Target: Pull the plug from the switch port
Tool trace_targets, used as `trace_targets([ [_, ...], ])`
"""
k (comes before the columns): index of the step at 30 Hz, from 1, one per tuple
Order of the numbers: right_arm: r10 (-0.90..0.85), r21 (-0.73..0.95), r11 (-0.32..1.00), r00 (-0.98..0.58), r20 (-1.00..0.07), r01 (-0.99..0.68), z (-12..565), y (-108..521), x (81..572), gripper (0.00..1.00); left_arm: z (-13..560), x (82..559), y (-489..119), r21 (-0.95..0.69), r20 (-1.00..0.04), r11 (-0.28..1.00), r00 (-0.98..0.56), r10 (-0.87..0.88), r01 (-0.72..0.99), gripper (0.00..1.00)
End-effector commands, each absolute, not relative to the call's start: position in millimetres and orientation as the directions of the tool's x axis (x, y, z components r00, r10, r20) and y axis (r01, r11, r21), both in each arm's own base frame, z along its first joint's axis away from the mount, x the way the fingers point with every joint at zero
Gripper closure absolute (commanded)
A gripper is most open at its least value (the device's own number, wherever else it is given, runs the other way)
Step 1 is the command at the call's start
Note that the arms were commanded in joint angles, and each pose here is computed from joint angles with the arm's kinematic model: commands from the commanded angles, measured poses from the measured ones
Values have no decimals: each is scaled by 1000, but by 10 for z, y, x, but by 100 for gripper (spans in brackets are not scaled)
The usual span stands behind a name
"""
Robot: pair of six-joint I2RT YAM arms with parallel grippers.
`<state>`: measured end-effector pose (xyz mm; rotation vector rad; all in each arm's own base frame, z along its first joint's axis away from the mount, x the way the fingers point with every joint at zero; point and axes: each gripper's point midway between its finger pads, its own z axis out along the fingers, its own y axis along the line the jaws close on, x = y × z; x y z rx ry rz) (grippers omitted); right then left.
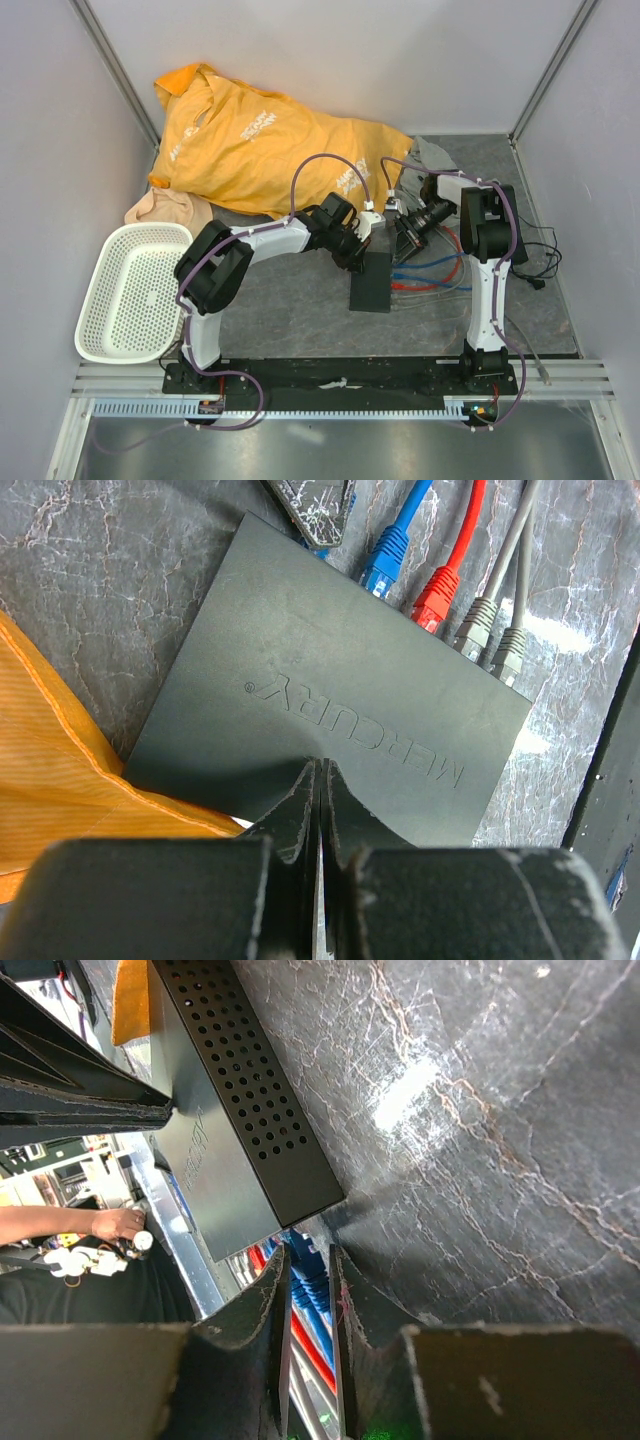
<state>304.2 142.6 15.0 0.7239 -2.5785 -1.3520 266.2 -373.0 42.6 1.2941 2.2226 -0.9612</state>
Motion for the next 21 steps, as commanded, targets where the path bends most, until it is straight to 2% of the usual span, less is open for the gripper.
trace_targets([
  [1,-552,666,524,-807,-210,-531,-222,1261,3377,90,155,2591,-3544,-326,-571,351,-479,667,878,98],
  [9,-566,642,533,-796,-214,-551,-222,1224,3443,100,153,2586,-3541,-321,-572,346,-471,671,882,98],
  [21,-600,582,566,-776,-194,-584,-255,1108,3509,100,121,2553,-3520,-317,-567,335,-461,683,887,98],
])
